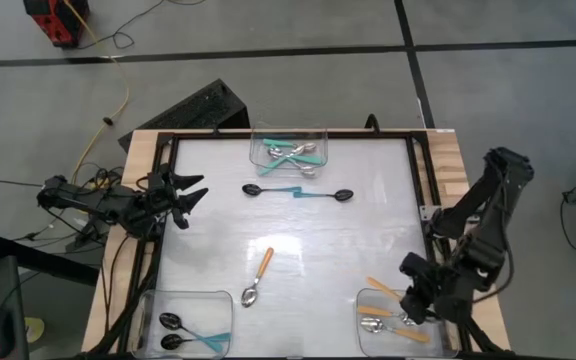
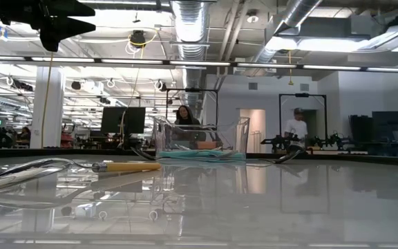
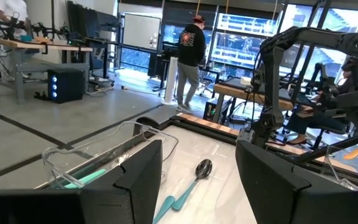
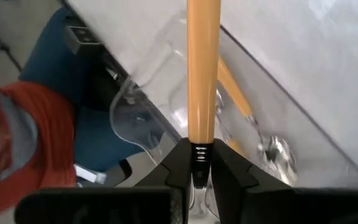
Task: Sort silverware by color (type)
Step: Put the right orange spoon into the bottom right transparent bin
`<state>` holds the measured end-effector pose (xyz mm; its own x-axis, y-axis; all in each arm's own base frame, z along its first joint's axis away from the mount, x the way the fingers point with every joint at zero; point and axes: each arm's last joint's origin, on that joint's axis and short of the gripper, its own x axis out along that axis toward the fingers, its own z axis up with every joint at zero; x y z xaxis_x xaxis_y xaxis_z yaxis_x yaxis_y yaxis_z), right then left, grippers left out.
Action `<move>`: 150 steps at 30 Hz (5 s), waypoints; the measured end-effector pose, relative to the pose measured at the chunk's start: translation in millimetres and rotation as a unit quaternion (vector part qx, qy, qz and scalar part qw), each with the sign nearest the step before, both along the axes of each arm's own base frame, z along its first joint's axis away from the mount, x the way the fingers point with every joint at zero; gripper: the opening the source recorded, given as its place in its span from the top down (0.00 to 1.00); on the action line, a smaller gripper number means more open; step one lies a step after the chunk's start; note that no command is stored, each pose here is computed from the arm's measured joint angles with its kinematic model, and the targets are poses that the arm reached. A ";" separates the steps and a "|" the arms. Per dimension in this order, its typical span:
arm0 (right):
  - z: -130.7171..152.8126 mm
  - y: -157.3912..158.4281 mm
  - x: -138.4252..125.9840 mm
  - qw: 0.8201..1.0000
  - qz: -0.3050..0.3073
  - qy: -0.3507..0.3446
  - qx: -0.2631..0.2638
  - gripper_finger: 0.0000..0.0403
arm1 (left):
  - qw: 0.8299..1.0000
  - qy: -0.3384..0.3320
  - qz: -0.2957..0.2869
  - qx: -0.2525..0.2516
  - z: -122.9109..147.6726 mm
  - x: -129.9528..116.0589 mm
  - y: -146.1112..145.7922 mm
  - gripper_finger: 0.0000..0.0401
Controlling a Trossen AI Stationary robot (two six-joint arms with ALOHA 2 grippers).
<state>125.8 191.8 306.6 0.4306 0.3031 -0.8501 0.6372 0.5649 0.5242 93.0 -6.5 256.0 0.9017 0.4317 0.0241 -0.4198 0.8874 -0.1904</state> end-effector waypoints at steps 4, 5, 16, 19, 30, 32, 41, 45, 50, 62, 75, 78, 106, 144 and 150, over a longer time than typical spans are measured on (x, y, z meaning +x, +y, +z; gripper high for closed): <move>-5.3 8.7 -11.9 0.998 -0.044 0.038 0.015 0.83 | 1.000 0.000 0.000 0.000 0.0 0.0 0.0 0.53; -7.1 11.2 -14.5 0.998 -0.051 0.046 0.016 0.83 | 1.000 0.000 0.000 0.000 0.0 0.0 0.0 0.53; -24.6 34.3 -21.9 0.999 -0.011 0.039 -0.026 0.83 | 1.000 0.001 0.000 0.001 -0.1 0.0 0.0 0.53; -26.9 40.8 -19.9 0.997 0.041 -0.016 -0.062 0.84 | 1.000 0.000 0.005 0.000 0.0 -0.1 0.3 0.53; -53.8 61.2 -25.2 0.979 0.164 0.076 -0.091 0.84 | 1.000 -0.006 0.027 -0.013 0.1 -0.7 1.5 0.53; -58.1 66.0 -27.0 0.973 0.193 0.067 -0.103 0.84 | 0.999 -0.006 0.033 -0.013 0.0 -0.9 1.8 0.53; -66.1 67.6 -22.4 0.949 0.269 0.039 -0.159 0.85 | 0.999 -0.014 0.039 -0.022 0.9 -1.1 2.1 0.53; -66.1 64.0 -16.7 0.940 0.283 0.014 -0.191 0.85 | 0.999 -0.017 0.039 -0.028 0.8 -1.1 2.1 0.53; -66.3 60.4 -11.4 0.933 0.294 0.009 -0.208 0.85 | 0.999 -0.017 0.039 -0.029 0.8 -1.1 2.1 0.53; -67.5 56.7 -17.9 0.923 0.305 0.026 -0.233 0.85 | 0.999 -0.016 0.039 -0.025 0.7 -1.1 2.1 0.53; -71.6 54.2 -13.7 0.930 0.267 -0.003 -0.254 0.85 | 0.998 -0.015 0.050 -0.025 0.5 -1.4 2.7 0.53; -76.4 54.9 -13.3 0.932 0.267 -0.007 -0.247 0.85 | 0.998 -0.015 0.050 -0.025 0.6 -1.5 2.7 0.53; -109.5 56.0 -25.9 0.946 0.247 0.011 -0.212 0.85 | 0.999 -0.011 0.050 -0.018 0.7 -1.4 2.6 0.53; -142.5 70.8 -7.5 0.942 0.243 0.022 -0.230 0.80 | 0.998 -0.011 0.065 -0.017 0.7 -1.9 3.4 0.53; -142.5 69.5 -4.4 0.945 0.234 0.025 -0.227 0.77 | 0.998 -0.010 0.065 -0.016 0.7 -1.9 3.4 0.53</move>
